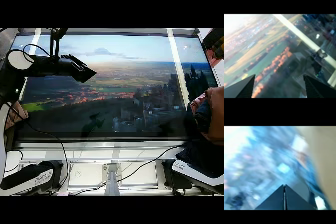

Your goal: Fold the clothes and pants, and hang the long-sleeved shirts on hangers.

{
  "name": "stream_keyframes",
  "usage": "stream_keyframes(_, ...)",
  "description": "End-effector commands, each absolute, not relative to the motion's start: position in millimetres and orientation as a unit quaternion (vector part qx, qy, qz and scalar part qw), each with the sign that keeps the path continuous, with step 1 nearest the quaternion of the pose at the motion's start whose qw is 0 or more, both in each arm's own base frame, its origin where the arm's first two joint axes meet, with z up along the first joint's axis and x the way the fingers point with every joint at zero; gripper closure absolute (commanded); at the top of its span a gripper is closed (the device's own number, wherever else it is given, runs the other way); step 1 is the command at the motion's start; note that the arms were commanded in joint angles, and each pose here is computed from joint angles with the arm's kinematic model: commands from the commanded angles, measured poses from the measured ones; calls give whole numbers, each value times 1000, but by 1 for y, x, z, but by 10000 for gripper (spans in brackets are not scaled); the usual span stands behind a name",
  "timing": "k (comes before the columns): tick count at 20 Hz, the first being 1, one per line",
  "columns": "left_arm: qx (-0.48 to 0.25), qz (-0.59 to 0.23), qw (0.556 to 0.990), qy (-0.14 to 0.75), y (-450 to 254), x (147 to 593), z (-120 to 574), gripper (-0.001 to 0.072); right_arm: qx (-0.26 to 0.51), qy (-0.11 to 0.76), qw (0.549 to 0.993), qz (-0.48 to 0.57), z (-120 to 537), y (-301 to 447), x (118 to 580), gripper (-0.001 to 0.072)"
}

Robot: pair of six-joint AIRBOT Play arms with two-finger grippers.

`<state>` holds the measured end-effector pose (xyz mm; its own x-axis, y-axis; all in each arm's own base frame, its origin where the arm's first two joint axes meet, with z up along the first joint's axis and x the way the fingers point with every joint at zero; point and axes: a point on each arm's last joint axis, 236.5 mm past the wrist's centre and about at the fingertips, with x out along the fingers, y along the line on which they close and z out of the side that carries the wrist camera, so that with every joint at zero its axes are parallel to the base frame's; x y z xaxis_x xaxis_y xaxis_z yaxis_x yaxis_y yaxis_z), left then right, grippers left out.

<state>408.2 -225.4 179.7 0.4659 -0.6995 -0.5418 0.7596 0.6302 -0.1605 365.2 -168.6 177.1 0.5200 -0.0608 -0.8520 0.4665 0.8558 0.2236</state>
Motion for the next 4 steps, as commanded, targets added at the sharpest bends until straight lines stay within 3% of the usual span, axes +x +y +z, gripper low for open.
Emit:
stream_keyframes(1,52,-426,855,291,-225,408,180,5,152,392,907,-34,234,-75,423,697)
stream_keyframes(4,52,-426,855,291,-225,408,180,5,100,395,911,65,241,15,432,697)
